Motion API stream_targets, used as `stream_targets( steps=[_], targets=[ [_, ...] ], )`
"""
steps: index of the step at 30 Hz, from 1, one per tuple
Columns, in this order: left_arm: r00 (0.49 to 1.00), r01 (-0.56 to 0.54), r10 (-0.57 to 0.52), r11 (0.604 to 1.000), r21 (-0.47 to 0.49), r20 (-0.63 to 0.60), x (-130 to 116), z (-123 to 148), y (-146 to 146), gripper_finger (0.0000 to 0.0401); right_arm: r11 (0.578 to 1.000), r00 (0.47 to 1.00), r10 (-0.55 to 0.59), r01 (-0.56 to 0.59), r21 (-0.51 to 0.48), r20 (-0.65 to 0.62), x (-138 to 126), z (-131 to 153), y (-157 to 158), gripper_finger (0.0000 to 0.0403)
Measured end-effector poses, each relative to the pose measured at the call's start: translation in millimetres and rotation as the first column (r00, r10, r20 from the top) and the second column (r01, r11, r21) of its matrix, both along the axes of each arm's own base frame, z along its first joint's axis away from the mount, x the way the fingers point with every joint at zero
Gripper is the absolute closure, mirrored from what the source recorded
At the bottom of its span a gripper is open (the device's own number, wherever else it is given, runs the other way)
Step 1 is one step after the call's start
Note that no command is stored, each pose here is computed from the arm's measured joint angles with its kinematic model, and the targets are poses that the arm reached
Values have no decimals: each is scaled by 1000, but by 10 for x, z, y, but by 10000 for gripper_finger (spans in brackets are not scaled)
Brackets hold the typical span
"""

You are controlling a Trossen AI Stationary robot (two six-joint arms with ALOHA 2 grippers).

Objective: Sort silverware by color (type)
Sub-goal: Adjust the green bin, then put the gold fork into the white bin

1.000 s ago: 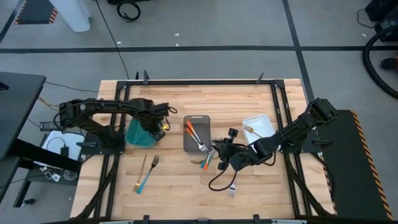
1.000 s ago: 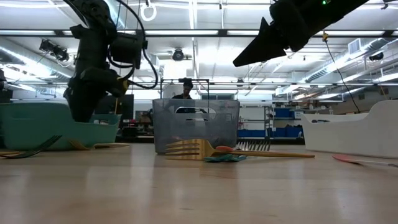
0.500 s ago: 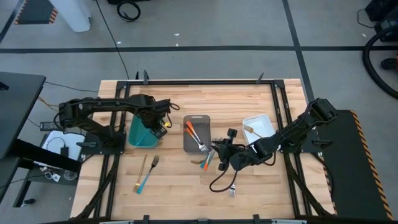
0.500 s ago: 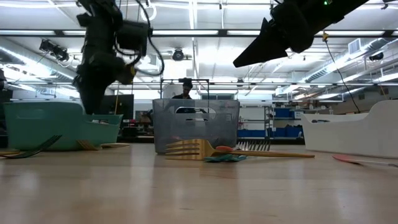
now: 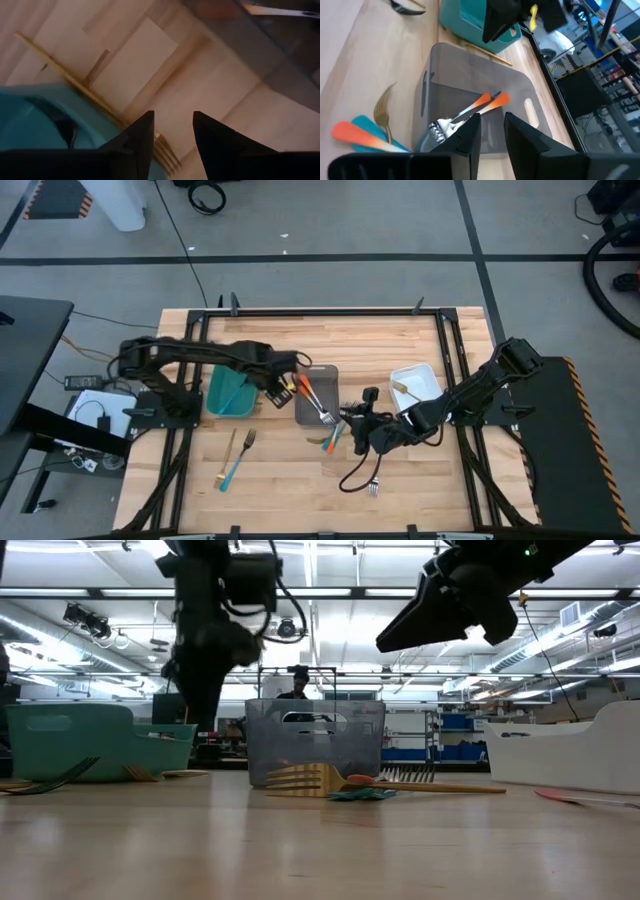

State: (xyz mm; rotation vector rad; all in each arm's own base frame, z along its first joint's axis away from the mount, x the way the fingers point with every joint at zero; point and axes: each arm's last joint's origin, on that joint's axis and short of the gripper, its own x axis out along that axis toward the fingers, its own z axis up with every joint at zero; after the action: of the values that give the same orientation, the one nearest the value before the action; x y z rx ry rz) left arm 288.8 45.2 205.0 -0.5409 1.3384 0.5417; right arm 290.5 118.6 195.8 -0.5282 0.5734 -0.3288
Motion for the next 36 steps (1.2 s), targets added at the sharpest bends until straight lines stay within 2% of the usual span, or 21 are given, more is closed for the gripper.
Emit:
stream_targets(
  steps=[4,11,23,31,36],
  targets=[
    [998,-2,1,1000,-13,-65,81,-172,39,258,1000,999,17,-17,-4,-32,-16,-21,3,310],
    [983,-56,47,997,-47,-178,66,-366,132,258,999,997,42,-40,27,-60,-30,-46,11,310],
    [949,-124,114,992,-17,-293,-113,-509,144,258,997,996,66,-64,35,-58,-50,-44,67,310],
    [965,-158,153,987,-9,-211,-51,-548,164,258,997,997,65,-63,46,-51,-49,-42,71,310],
    [955,-206,199,979,-8,-221,-62,-566,208,259,994,995,87,-83,64,-56,-47,-44,79,310]
  ],
)
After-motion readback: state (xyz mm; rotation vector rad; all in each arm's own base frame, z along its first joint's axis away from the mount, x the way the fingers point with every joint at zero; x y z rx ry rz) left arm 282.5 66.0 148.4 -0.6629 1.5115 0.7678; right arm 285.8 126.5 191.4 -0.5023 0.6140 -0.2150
